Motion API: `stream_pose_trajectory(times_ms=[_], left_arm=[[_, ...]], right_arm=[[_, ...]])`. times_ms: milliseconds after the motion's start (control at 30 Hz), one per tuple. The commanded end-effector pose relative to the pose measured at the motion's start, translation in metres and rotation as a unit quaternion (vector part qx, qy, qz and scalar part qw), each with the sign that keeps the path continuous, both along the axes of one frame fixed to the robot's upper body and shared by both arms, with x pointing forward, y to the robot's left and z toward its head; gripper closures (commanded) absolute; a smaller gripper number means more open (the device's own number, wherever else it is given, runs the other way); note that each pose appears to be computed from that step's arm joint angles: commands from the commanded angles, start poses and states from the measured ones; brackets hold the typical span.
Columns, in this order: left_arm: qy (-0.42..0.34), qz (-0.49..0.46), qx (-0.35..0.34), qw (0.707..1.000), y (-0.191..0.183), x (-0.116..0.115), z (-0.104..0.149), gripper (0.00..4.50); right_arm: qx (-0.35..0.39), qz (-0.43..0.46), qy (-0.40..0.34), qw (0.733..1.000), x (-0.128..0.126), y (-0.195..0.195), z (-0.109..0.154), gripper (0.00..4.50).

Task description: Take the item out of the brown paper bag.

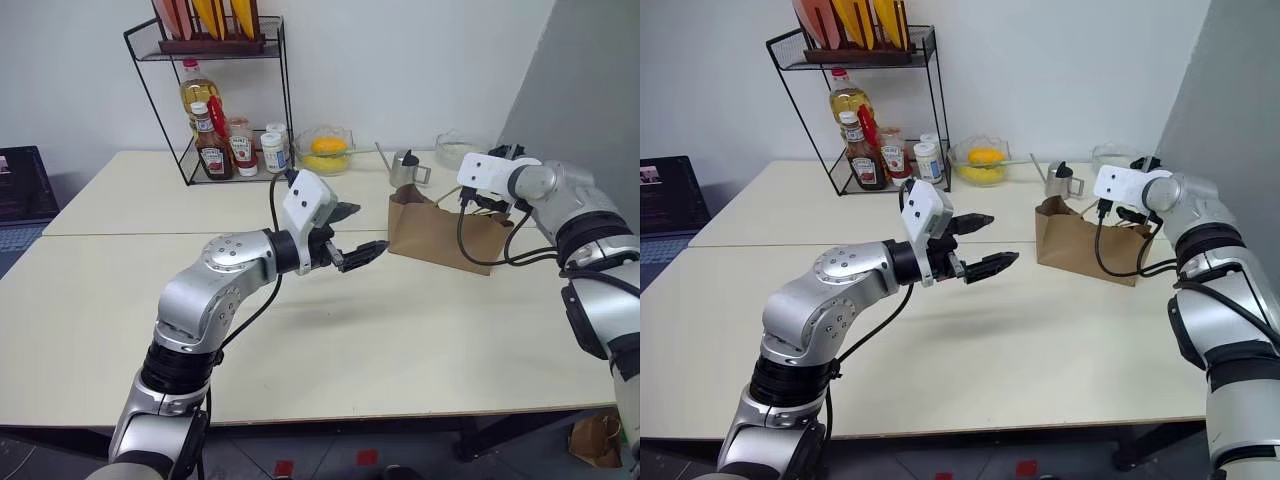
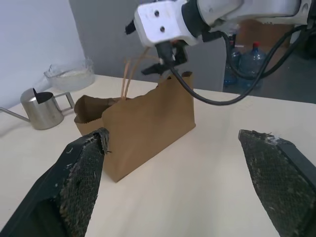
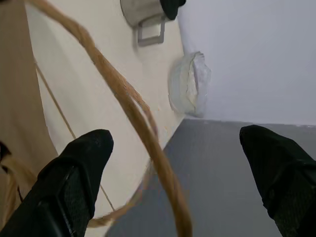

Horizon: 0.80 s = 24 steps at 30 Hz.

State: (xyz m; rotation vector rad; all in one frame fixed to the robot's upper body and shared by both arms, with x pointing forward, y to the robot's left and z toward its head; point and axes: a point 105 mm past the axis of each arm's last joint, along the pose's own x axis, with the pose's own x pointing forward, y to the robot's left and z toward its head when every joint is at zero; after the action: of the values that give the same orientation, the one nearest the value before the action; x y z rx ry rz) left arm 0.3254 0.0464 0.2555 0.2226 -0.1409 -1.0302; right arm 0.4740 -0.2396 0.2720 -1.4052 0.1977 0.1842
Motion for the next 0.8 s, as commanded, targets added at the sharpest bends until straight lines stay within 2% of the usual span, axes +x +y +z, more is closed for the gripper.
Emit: stream_pose_trajectory(times_ms=[33,267,567,700,800], left_arm=[[-0.039,-0.006,-0.028,0.999,-0.004,-0.007,0.022,0.05],[-0.040,0.006,-0.042,0.998,-0.001,-0.004,0.028,0.05],[-0.045,0.020,-0.032,0.998,0.003,-0.002,0.028,0.05],[-0.043,0.025,-0.032,0.998,0.006,-0.002,0.027,0.05],[-0.038,0.027,-0.027,0.999,0.008,-0.002,0.023,0.05]], right_arm=[[-0.006,-0.005,-0.048,0.999,0.002,0.004,0.024,0.00],[0.012,-0.022,-0.108,0.994,0.005,0.007,0.042,0.00],[0.044,0.011,-0.225,0.973,0.000,0.023,0.085,0.00],[0.063,0.041,-0.250,0.965,-0.002,0.034,0.094,0.00],[0.066,0.054,-0.230,0.969,-0.002,0.037,0.089,0.00]])
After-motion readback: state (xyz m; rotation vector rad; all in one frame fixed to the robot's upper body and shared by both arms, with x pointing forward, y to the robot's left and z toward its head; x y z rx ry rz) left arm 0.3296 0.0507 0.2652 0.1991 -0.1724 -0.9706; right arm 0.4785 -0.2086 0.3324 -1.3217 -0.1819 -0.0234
